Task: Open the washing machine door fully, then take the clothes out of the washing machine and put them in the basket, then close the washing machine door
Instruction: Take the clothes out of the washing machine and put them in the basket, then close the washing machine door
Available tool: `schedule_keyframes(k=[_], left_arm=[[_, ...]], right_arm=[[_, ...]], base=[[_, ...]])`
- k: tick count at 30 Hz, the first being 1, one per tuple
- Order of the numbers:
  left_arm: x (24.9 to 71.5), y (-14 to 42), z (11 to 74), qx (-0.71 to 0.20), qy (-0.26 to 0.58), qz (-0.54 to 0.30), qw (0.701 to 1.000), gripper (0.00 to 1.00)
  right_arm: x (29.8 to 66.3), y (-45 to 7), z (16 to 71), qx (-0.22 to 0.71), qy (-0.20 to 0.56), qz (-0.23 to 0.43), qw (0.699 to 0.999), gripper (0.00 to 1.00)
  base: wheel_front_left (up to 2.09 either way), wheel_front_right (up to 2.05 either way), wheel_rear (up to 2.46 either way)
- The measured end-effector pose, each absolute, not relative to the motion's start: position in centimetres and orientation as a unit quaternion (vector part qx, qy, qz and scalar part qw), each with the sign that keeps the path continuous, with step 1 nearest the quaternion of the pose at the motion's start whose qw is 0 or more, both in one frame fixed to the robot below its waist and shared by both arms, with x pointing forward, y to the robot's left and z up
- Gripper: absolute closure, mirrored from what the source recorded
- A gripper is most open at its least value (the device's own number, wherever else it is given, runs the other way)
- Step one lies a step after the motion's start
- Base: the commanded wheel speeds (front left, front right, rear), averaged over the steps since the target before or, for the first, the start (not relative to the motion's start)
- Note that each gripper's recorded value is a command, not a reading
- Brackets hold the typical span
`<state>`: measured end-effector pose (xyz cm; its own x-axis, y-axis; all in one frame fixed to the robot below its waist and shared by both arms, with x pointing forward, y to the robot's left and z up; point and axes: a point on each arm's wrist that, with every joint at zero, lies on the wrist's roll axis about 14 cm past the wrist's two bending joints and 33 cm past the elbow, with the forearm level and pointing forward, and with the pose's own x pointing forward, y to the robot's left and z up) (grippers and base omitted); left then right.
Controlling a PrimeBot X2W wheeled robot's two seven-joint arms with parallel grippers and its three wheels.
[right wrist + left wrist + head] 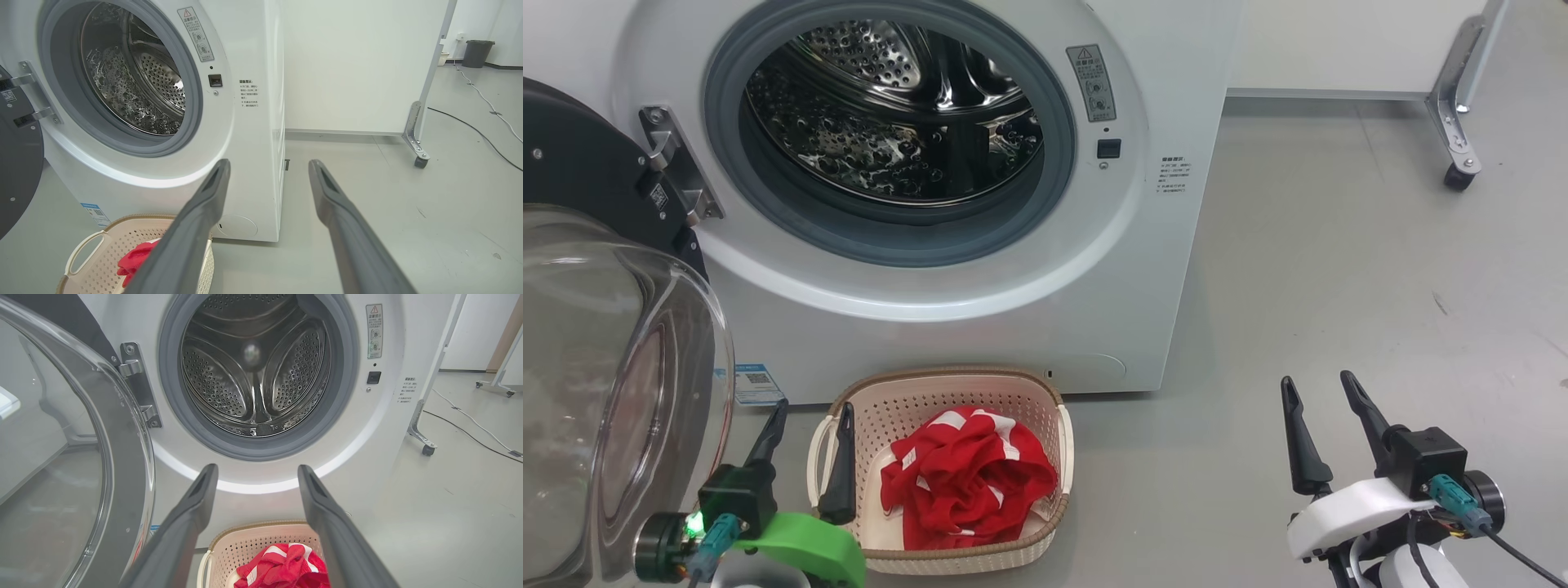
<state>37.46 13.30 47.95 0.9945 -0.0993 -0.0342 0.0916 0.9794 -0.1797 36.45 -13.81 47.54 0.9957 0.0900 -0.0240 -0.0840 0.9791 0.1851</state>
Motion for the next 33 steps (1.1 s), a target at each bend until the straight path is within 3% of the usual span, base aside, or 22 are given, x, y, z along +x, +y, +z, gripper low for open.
schedule_keyframes(k=[33], left_arm=[[36.3, 13.3, 48.8, -0.093, 0.028, -0.046, 0.994, 0.0]], right_arm=[[36.4, -13.7, 47.4, 0.097, 0.017, 0.045, 0.994, 0.0]], base=[[-0.02, 0.02, 0.0]])
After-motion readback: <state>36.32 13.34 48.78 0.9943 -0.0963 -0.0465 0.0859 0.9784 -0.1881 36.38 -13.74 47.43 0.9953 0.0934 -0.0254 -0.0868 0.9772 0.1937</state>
